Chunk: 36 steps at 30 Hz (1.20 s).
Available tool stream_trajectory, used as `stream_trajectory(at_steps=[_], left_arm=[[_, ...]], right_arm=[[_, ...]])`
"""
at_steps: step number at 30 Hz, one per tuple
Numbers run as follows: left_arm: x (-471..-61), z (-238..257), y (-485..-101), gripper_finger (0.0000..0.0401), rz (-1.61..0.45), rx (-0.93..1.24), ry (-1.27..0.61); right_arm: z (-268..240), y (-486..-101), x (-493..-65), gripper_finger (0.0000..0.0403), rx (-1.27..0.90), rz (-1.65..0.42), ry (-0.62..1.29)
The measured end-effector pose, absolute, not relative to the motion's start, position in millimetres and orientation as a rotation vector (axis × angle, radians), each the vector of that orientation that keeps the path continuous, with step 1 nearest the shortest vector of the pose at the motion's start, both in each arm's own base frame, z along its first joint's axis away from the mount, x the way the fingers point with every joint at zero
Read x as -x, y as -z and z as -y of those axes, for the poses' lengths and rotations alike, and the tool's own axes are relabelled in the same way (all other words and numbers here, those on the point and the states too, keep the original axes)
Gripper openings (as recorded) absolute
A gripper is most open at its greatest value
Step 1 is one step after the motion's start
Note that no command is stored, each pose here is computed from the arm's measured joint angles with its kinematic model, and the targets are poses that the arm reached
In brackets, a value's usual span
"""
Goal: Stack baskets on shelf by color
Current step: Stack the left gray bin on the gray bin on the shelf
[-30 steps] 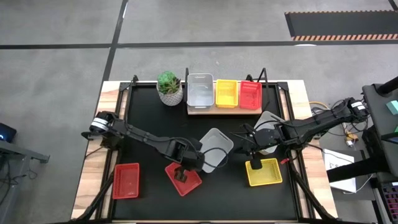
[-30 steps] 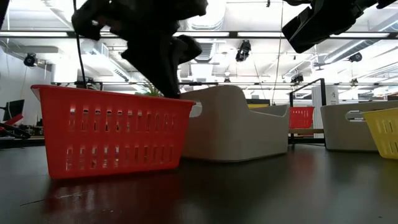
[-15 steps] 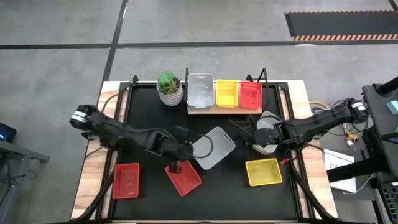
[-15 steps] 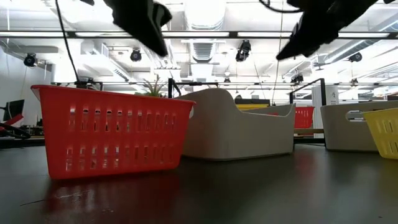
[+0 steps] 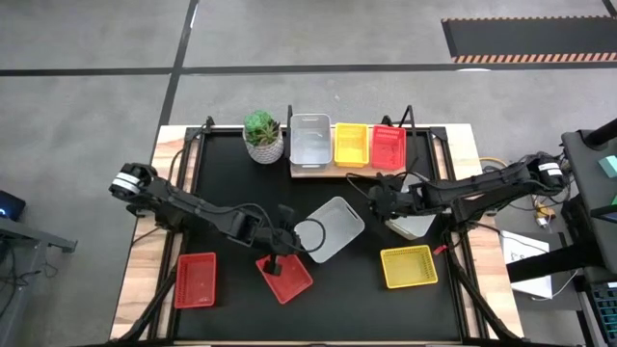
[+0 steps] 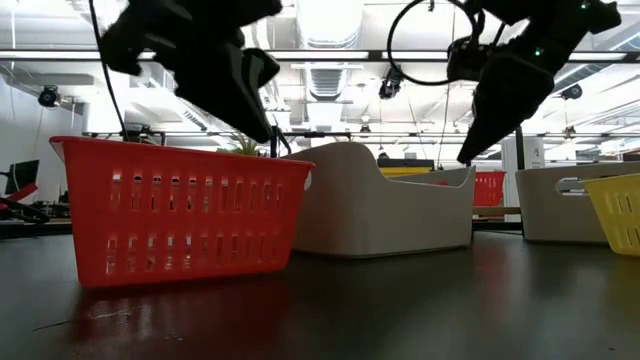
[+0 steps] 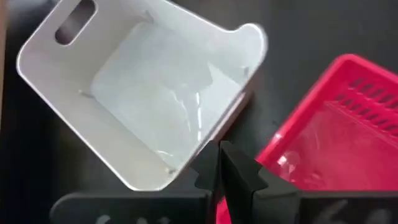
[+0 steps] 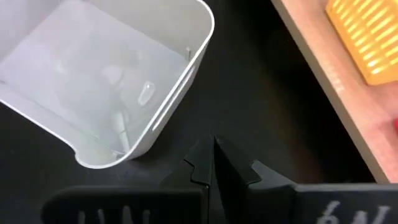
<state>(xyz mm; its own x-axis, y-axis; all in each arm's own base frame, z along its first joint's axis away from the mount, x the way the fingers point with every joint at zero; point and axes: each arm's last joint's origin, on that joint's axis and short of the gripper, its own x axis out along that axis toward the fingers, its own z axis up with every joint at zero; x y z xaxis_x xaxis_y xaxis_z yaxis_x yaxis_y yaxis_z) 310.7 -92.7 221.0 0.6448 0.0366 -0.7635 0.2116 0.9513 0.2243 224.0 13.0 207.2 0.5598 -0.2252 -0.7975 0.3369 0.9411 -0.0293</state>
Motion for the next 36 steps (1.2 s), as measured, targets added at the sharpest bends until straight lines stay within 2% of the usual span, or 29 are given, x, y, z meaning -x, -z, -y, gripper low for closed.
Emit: stream_trajectory(at_steps=[5,16,22,26,30,36], left_arm=[[-307.6,84.1,-209.6,0.0,-0.914,-0.293,0.09],[-314.5,52.0,-210.7,0.0,-0.918,-0.275,-0.019],[-319.8,30.1,-217.9,0.0,-0.872,-0.339,-0.258],[-321.3,26.6,-226.2,0.0,-0.843,-0.353,-0.314],[-319.5,28.6,-230.7,0.0,-0.829,-0.356,-0.311],[-310.2,53.6,-245.5,0.0,-0.746,-0.363,-0.239]], right_arm=[[-13.4,-200.5,-228.3,0.0009,-0.13,-0.945,0.33],[-22.8,-186.9,-241.6,0.0009,-0.227,-0.971,0.221],[-46.7,-179.6,-246.0,0.0009,-0.325,-1.011,0.051],[-67.1,-178.6,-241.7,0.0009,-0.351,-1.044,-0.039],[-84.2,-185.7,-234.6,0.0009,-0.283,-1.044,-0.128],[-92.8,-217.1,-242.7,0.0012,-0.022,-0.896,-0.219]])
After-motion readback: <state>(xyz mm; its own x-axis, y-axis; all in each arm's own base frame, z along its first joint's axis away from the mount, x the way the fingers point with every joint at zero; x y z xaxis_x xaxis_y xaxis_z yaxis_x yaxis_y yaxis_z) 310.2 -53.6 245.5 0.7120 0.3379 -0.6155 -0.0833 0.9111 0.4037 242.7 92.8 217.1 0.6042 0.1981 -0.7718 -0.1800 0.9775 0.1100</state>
